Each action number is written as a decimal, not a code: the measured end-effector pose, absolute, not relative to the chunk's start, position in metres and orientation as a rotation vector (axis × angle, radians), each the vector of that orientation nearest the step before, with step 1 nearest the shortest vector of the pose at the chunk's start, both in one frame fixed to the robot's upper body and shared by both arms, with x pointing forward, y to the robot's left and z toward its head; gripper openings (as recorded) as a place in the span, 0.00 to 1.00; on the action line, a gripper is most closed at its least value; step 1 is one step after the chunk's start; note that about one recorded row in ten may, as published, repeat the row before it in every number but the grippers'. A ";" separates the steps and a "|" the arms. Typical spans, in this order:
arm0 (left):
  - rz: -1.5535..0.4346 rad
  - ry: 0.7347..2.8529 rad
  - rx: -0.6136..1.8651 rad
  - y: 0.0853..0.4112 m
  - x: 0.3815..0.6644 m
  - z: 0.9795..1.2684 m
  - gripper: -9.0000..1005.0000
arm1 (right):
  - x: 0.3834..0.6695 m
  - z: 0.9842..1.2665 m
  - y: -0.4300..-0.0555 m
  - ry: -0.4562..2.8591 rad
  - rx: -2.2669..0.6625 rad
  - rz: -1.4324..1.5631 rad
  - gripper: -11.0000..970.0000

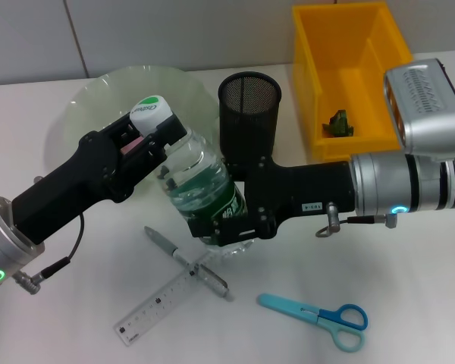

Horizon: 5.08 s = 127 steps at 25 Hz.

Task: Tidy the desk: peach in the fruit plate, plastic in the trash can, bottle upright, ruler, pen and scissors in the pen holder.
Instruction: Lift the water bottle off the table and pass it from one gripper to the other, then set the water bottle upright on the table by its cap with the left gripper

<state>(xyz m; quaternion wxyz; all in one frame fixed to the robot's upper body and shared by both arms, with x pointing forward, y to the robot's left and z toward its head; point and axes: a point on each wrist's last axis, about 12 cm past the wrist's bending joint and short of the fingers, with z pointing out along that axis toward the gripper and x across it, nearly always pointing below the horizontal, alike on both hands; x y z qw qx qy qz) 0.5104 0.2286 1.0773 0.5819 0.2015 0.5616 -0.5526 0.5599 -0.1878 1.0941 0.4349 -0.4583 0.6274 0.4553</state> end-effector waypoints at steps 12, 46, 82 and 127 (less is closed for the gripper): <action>-1.296 1.307 0.447 0.229 0.512 1.079 0.44 | 0.560 1.090 -0.186 1.599 -1.146 1.126 0.85; -1.270 1.280 0.441 0.231 0.521 1.086 0.44 | 0.553 1.075 -0.196 1.700 -1.132 1.111 0.85; -0.779 1.338 0.528 0.282 0.507 1.065 0.44 | 0.548 1.065 -0.214 1.752 -1.099 1.028 0.85; -0.581 1.441 0.501 0.296 0.515 1.051 0.44 | 0.550 1.066 -0.210 1.751 -1.096 1.031 0.85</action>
